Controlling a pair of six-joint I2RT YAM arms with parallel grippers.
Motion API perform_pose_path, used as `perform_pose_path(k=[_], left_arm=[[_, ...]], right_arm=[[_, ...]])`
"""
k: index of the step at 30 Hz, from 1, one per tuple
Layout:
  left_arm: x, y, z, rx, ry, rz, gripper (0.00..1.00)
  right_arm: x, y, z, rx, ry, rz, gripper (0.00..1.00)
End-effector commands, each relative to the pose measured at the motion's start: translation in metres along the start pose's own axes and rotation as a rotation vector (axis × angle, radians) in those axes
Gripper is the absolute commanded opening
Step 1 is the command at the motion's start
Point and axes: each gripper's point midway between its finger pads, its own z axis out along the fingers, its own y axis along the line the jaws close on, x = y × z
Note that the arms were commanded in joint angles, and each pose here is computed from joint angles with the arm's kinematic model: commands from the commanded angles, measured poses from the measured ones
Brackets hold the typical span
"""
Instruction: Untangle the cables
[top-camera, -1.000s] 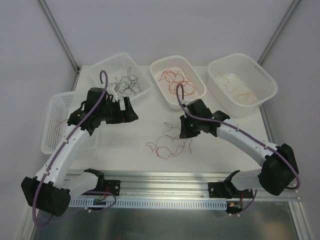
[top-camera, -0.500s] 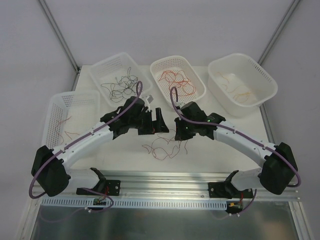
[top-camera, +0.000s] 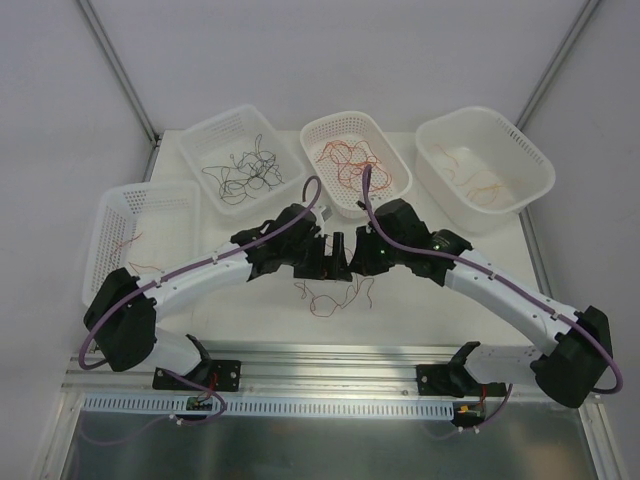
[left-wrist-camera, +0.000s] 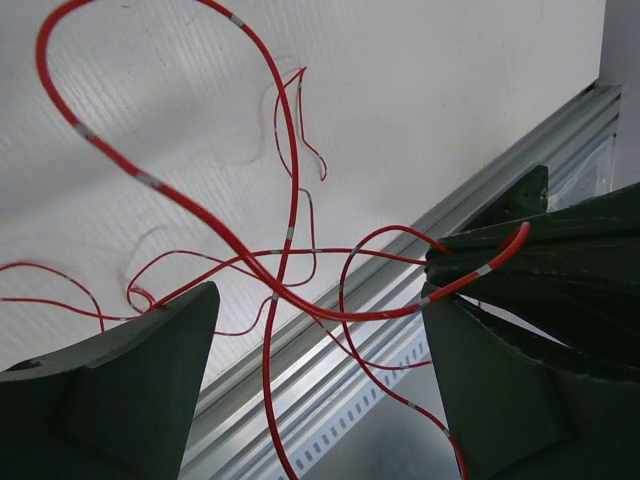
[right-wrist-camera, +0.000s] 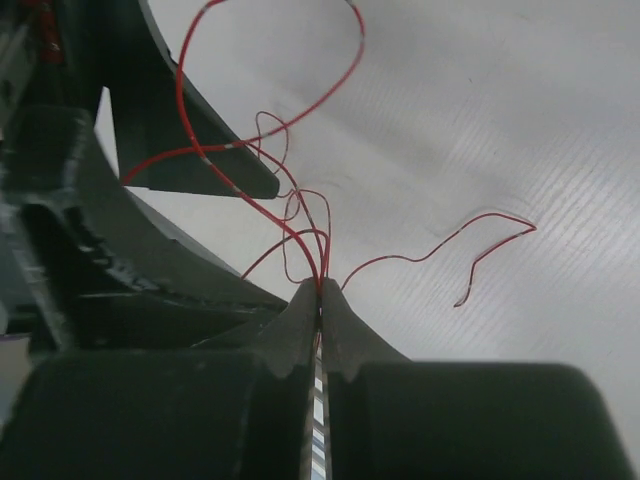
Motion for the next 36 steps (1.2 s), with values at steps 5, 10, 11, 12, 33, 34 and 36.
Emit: perform_pose_path(k=[5, 10, 11, 12, 33, 34, 36], left_arm=[[-0.003, -0.009, 0.005, 0.03, -0.03, 0.094, 0.66], [-0.005, -0.017, 0.003, 0.058, -0.043, 0.115, 0.3], [-0.005, -0.017, 0.002, 0.062, -0.048, 0.121, 0.22], [-0.005, -0.019, 0.001, 0.069, -0.048, 0.126, 0.1], [-0.077, -0.044, -0.074, 0.003, -0.337, 0.273, 0.0], [-0.081, -0.044, -0.08, -0.007, -0.343, 0.275, 0.0], [-0.101, -0.059, -0.103, 0.008, -0.411, 0.299, 0.0]], right_arm=[[-0.024, 0.02, -0.016, -0.07, -0.097, 0.012, 0.01], [-0.024, 0.023, -0.016, -0.089, -0.099, 0.019, 0.01], [-0.024, 0.024, -0.016, -0.091, -0.102, 0.021, 0.01], [-0.025, 0.023, -0.016, -0.09, -0.104, 0.024, 0.01], [-0.042, -0.018, -0.101, 0.169, -0.241, -0.123, 0.83], [-0.044, -0.019, -0.111, 0.174, -0.275, -0.125, 0.85], [-0.042, -0.029, -0.117, 0.217, -0.303, -0.123, 0.89]])
